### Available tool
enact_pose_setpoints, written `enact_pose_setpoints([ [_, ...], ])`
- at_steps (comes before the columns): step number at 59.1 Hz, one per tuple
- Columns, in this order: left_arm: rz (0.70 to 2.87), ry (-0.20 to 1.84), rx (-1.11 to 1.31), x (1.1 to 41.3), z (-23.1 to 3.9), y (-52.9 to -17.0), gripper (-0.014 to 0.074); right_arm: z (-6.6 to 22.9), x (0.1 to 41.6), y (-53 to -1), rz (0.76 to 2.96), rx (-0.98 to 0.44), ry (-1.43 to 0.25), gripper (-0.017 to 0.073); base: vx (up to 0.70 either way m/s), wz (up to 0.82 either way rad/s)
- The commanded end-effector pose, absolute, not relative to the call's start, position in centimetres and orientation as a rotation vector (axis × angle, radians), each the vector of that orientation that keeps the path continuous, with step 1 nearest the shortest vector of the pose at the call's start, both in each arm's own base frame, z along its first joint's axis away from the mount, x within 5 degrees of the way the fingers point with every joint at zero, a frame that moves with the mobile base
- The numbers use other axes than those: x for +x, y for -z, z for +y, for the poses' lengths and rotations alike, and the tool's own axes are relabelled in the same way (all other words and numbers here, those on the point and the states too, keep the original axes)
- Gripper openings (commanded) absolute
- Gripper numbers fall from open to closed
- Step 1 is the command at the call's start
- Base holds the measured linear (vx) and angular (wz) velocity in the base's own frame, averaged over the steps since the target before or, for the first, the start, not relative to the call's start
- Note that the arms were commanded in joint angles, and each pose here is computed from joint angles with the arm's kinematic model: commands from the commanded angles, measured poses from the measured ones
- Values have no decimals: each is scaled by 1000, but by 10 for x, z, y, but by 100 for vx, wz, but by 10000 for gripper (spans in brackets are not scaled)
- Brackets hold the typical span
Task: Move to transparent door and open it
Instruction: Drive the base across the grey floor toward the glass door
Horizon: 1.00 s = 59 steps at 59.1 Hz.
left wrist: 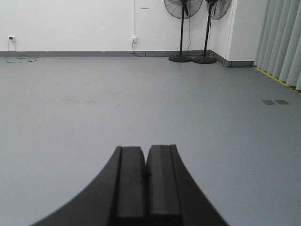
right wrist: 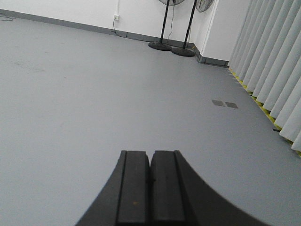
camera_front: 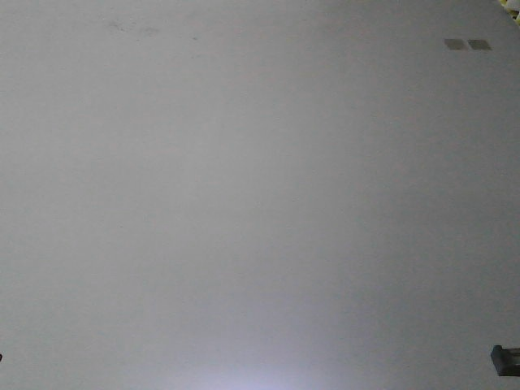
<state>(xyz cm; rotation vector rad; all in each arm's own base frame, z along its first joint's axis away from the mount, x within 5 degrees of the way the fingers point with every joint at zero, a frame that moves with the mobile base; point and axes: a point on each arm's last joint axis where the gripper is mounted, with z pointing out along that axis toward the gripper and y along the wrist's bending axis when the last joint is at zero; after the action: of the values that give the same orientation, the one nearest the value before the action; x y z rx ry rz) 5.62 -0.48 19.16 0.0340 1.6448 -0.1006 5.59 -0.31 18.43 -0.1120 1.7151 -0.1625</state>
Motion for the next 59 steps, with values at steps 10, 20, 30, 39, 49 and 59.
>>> enact_pose_setpoints([
  [10, 1588, 119, 24, 57, -5, -190, -6, -3, 56, -188, 1632, -117, 175, -8, 0, 0],
  [20, 1588, 119, 24, 57, -5, -190, -6, -3, 56, -188, 1632, -117, 175, -8, 0, -1],
  [30, 1588, 119, 24, 57, -5, -190, -6, -3, 56, -188, 1632, -117, 175, -8, 0, 0],
  [39, 1588, 119, 24, 57, -5, -190, -6, -3, 56, -188, 1632, -117, 175, -8, 1, 0],
  [49, 1588, 119, 24, 57, -5, -190, -6, -3, 56, -188, 1632, -117, 175, -8, 4, 2],
  [59, 1588, 119, 24, 57, -5, -190, -6, -3, 56, -188, 1632, -117, 175, -8, 9, 2],
])
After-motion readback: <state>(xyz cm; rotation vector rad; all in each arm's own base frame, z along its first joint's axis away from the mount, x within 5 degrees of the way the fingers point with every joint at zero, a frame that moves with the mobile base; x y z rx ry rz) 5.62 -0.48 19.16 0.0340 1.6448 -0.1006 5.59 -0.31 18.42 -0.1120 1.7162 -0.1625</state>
